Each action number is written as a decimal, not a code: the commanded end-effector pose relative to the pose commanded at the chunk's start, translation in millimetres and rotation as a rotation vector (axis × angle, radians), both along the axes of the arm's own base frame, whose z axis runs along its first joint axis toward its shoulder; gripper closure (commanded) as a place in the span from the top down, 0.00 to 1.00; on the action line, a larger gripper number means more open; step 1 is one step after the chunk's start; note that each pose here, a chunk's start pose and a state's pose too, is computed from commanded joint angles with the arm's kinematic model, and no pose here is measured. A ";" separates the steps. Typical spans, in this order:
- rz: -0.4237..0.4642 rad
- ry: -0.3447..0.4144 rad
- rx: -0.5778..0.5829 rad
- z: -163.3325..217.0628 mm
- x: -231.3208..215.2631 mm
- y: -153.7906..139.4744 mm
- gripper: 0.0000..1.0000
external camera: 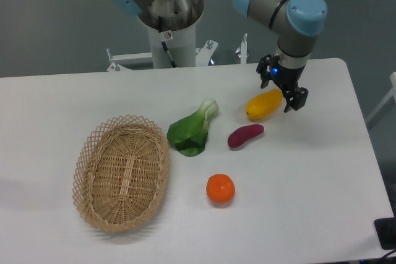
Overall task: Pick up the mango from the table
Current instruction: 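Lower the open gripper around the yellow mango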
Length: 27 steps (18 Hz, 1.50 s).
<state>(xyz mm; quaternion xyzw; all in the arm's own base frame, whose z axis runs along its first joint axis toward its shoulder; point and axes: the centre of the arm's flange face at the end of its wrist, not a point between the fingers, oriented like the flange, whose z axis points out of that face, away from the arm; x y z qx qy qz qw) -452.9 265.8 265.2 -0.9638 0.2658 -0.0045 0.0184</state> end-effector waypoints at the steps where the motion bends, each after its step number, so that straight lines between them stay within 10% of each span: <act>1: -0.002 -0.007 -0.005 -4.5 2.5 0.6 1.00; 27: 0.044 0.012 -0.060 -64.4 28.8 11.4 1.00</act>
